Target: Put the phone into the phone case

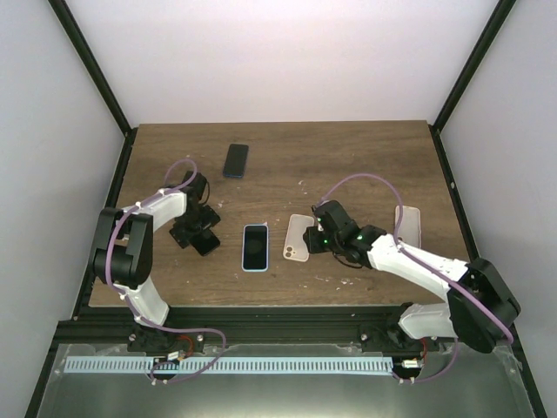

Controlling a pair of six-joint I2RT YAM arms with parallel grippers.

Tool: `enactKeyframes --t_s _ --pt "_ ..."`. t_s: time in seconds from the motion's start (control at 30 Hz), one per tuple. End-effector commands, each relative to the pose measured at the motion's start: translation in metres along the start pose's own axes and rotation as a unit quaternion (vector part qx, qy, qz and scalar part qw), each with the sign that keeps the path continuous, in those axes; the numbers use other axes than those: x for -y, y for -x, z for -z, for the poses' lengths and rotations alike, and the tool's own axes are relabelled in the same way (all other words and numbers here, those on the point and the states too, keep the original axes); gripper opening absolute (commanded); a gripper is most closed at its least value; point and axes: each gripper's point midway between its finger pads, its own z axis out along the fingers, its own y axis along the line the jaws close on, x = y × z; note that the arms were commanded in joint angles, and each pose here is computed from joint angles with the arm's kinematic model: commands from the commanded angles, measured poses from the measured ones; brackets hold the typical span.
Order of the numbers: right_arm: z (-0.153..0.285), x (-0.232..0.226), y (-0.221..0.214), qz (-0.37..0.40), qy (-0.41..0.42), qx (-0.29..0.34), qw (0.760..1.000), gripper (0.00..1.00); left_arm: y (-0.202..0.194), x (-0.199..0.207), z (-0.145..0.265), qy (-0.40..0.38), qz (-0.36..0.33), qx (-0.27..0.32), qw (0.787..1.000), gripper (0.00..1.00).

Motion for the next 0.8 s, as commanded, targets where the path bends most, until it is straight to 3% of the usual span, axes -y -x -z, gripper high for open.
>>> enactKeyframes --t_s 0.0,0.13,0.77 --pt "0.006 -0.001 0.005 -0.001 0.000 0.016 1.000 0.34 -0.008 -0.014 -0.007 0.031 -0.001 -0.015 0.999 0.99" --pt "0.006 0.000 0.004 -0.001 -0.002 0.016 1.000 0.34 -0.005 -0.016 -0.004 0.035 -0.002 -0.006 0.999 0.99" --pt "0.007 0.000 0.005 0.003 0.000 0.021 1.000 0.34 -0.011 -0.017 -0.021 0.050 0.009 -0.025 0.998 0.84"
